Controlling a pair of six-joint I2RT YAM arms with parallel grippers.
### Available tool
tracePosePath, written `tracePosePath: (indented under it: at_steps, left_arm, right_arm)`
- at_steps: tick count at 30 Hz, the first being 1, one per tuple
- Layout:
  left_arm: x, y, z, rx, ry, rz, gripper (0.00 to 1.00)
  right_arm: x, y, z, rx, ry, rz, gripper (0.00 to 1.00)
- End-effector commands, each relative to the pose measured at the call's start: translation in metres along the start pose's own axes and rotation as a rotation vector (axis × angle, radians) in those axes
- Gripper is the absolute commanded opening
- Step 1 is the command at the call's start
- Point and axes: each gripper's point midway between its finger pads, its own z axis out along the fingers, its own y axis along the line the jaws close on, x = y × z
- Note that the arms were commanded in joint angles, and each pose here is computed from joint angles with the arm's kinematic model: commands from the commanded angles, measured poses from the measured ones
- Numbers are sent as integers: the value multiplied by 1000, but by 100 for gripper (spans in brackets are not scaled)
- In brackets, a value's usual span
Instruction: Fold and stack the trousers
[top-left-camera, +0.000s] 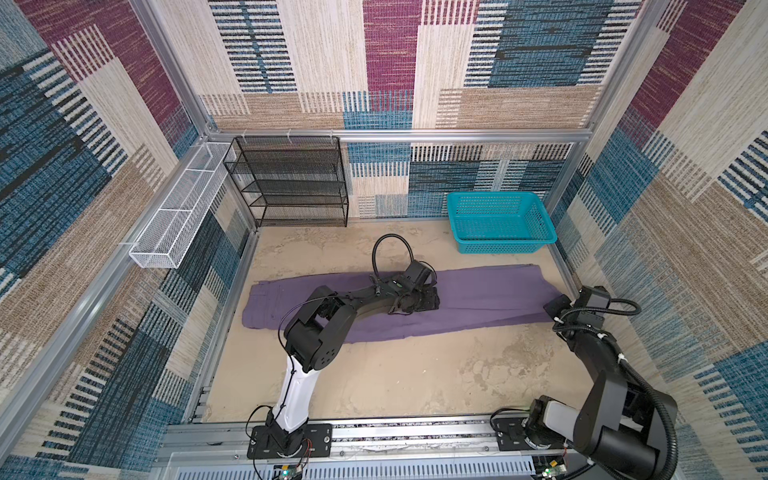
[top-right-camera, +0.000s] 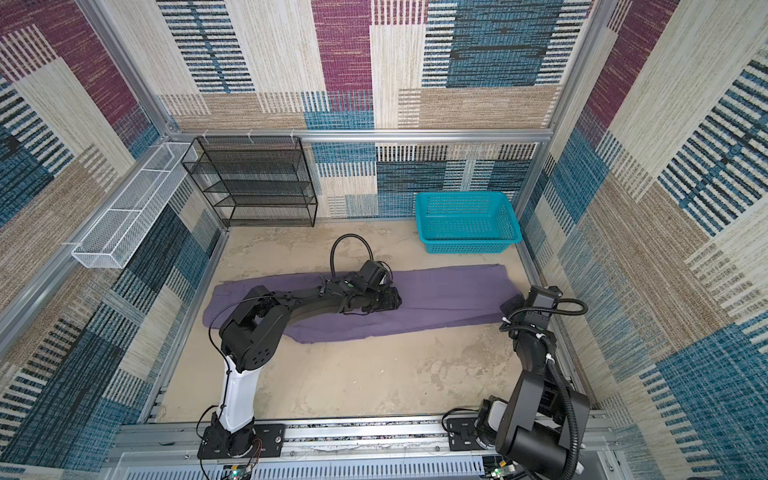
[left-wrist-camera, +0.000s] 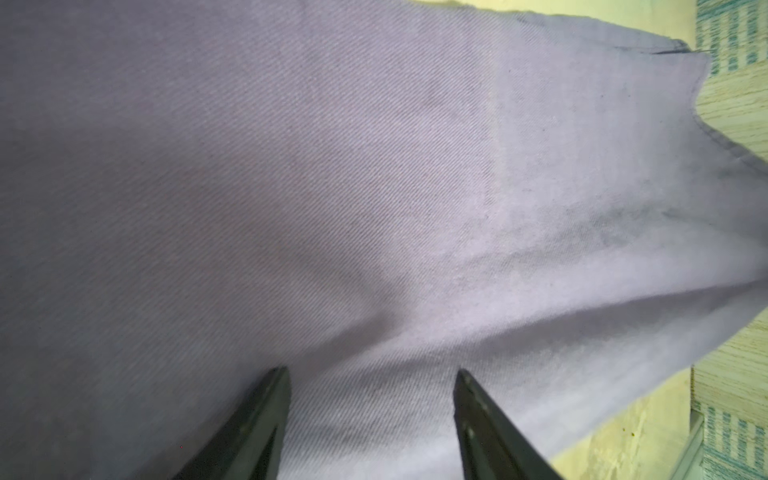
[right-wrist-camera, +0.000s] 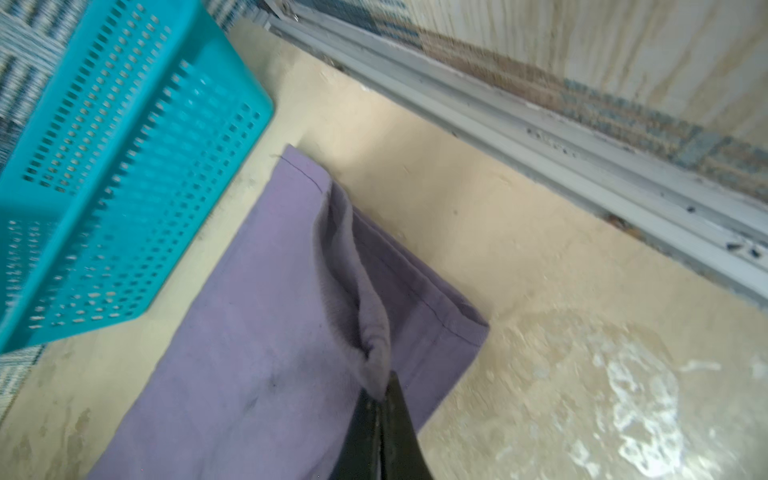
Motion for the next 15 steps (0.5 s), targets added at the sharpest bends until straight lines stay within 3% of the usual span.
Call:
tracePosePath:
  at_steps: [1,3,5,11,15]
  left_arm:
    - [13,30,-5,-134,65,-5,70]
    - [10,37,-7,-145,66,-16,71]
    - [8,43,-11,-149,63,-33,72]
    - [0,50,-25,-131,37,-72,73]
    - [-12,32,-31,-72,26,-70,74]
  right_arm:
    - [18,-12,4,29,51,4,50]
    - [27,-20,8,68,91,13,68]
    - [25,-21,10,82,98,9,73]
    - [-26,5,11,80,48,-76,73]
    - [-5,13,34,97,179,-172,69]
